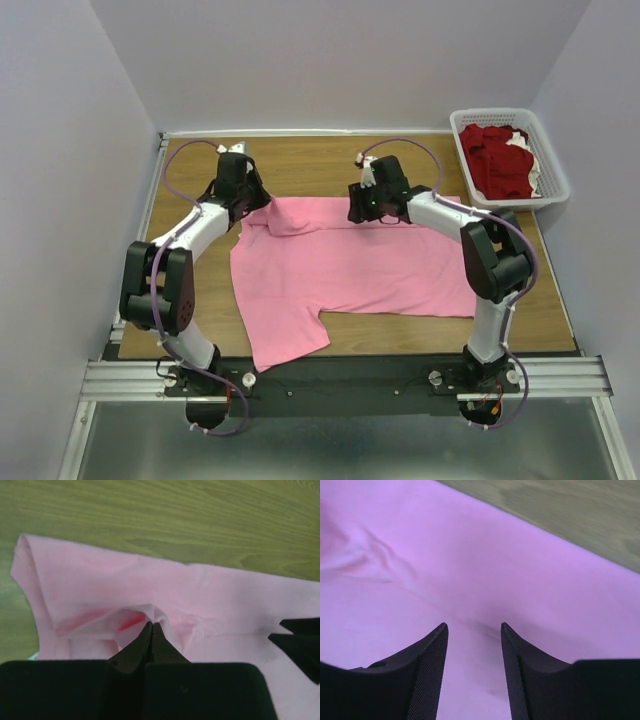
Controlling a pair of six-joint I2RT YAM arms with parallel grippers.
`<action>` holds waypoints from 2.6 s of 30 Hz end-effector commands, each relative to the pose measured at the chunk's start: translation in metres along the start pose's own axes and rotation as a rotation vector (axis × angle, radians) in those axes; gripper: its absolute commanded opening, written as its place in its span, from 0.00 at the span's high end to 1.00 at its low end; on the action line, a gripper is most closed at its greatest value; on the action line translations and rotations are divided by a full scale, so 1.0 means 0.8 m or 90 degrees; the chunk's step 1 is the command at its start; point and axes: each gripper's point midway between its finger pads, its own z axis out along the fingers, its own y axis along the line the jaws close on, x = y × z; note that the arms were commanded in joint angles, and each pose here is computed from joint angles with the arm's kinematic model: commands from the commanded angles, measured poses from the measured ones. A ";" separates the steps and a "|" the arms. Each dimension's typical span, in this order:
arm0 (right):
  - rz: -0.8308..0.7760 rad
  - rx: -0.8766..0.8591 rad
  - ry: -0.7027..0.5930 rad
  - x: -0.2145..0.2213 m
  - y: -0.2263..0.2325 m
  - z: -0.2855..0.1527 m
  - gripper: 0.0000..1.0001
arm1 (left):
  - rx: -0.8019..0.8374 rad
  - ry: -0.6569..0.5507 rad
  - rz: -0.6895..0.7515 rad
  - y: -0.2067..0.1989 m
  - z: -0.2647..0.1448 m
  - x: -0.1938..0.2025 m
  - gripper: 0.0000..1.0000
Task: Fold and stack the t-shirts
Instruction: Fold the tshirt
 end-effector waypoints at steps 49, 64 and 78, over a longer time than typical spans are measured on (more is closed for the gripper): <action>-0.199 -0.160 -0.111 -0.037 0.223 0.146 0.61 | 0.001 0.021 0.028 0.003 0.133 -0.039 1.00; -0.196 -0.145 -0.114 -0.036 0.218 0.150 0.86 | 0.005 0.022 0.029 -0.003 0.128 -0.037 1.00; -0.240 -0.168 -0.122 -0.043 0.221 0.081 0.99 | -0.037 -0.009 0.039 0.004 0.063 -0.048 1.00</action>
